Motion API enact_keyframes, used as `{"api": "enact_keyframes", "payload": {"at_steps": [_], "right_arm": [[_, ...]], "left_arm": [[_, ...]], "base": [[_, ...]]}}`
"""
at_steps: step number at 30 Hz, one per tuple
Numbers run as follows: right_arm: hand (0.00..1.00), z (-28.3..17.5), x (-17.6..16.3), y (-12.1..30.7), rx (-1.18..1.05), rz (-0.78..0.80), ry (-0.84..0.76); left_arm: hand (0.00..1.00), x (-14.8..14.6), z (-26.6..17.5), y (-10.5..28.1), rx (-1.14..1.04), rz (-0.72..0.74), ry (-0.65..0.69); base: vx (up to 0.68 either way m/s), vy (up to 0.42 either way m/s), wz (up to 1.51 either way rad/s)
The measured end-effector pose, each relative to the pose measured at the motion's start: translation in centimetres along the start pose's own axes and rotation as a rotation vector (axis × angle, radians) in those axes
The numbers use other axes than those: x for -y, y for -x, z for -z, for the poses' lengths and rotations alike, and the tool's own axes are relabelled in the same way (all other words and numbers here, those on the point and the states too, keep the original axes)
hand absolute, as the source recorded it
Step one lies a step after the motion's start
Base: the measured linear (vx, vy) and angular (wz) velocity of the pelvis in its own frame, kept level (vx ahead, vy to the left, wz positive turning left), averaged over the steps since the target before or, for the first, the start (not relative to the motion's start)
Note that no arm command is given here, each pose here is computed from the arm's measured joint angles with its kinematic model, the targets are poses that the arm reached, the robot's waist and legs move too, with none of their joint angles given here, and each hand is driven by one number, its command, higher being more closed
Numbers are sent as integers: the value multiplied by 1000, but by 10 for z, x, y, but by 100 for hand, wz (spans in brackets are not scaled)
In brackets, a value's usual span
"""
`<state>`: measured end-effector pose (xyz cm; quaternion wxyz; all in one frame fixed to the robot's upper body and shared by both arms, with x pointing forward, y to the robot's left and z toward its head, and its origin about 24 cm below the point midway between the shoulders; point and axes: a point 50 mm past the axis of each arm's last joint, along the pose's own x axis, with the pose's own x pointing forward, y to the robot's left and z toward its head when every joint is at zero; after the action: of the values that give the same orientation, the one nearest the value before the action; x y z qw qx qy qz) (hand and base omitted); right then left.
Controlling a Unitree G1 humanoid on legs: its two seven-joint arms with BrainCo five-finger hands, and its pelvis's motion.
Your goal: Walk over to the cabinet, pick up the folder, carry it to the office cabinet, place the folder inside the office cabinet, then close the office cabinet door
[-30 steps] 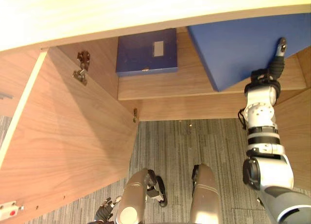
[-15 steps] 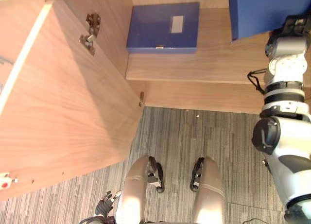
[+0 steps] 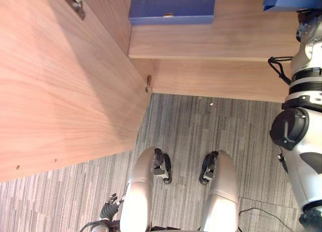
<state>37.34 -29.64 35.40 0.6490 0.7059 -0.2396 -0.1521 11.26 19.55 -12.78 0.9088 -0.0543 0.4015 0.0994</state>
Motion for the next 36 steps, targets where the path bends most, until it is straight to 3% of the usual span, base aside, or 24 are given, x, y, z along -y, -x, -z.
{"api": "enact_keyframes", "payload": {"at_steps": [4, 15, 16, 24, 36], "right_arm": [[100, -17, 0, -2, 58, 25, -103], [100, -35, -3, -3, 103, 27, -168], [0, -38, -5, -3, 107, 21, -162], [0, -49, -11, -2, 134, 2, -111], [0, -48, -26, 0, 163, -106, 174]], "left_arm": [[0, 3, 0, 0, -3, 7, -12], [0, 6, 2, -2, -15, 8, -19], [0, 6, 2, -2, -16, 9, -20], [0, 7, 2, -2, -16, 14, -24], [0, 6, 6, -1, -29, 0, -23]], "base": [[-7, -75, -2], [5, -69, 5], [-16, -50, 16], [-13, -44, 10], [0, -6, 1]]}}
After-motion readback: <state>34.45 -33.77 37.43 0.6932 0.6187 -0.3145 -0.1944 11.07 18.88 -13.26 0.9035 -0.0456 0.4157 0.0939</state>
